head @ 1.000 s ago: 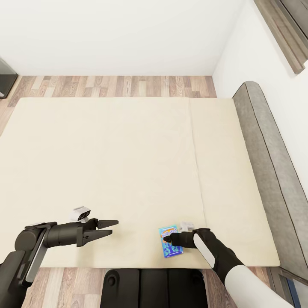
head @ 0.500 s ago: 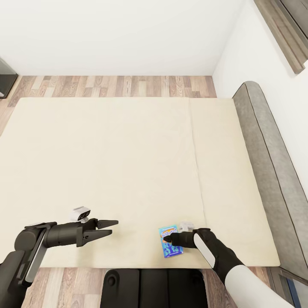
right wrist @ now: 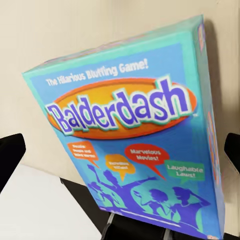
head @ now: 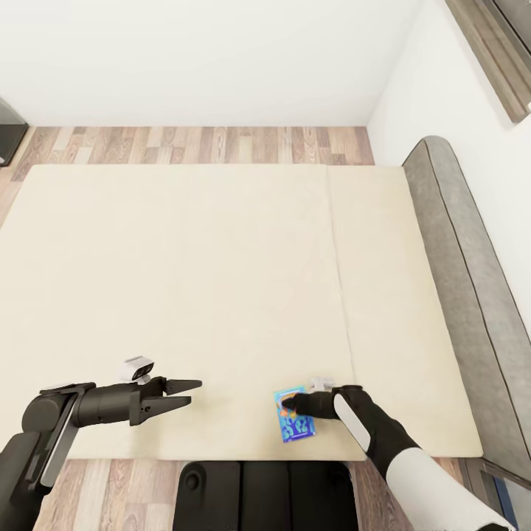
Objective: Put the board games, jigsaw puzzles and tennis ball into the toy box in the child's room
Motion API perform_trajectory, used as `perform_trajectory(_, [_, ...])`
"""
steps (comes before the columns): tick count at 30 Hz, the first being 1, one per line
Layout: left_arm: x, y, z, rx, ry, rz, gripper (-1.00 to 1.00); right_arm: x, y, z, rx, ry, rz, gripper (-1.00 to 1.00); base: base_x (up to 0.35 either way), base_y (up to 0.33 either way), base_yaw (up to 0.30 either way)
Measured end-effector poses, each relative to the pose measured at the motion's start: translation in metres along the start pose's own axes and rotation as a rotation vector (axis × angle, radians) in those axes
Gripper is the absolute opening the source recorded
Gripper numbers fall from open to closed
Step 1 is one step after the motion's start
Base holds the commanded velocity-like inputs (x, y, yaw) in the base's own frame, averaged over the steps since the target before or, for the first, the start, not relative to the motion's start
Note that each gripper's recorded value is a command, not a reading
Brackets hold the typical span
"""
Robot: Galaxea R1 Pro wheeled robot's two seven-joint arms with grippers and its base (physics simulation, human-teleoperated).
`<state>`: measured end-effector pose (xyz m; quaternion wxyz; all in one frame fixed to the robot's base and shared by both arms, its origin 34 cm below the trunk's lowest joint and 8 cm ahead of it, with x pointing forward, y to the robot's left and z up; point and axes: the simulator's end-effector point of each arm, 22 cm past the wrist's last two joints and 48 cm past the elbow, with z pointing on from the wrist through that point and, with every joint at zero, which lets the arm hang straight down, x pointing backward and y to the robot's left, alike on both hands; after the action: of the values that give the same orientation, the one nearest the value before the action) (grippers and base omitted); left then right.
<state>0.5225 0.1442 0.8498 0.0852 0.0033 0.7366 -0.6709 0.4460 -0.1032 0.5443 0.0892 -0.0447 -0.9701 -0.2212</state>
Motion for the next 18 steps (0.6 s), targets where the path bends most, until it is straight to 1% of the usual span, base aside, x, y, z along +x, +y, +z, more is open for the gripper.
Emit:
perform_trajectory(7, [0.002,0.004,0.0,-0.002,0.001,-0.009,1.0,-0.005,0.0,0.002,0.0,-0.002,-0.001,1.0,0.0,0.0,0.0])
perform_trajectory(18, [0.006,0.011,0.0,-0.004,0.003,-0.026,1.0,0.001,-0.003,0.008,0.0,0.012,0.006,1.0,0.0,0.0,0.0])
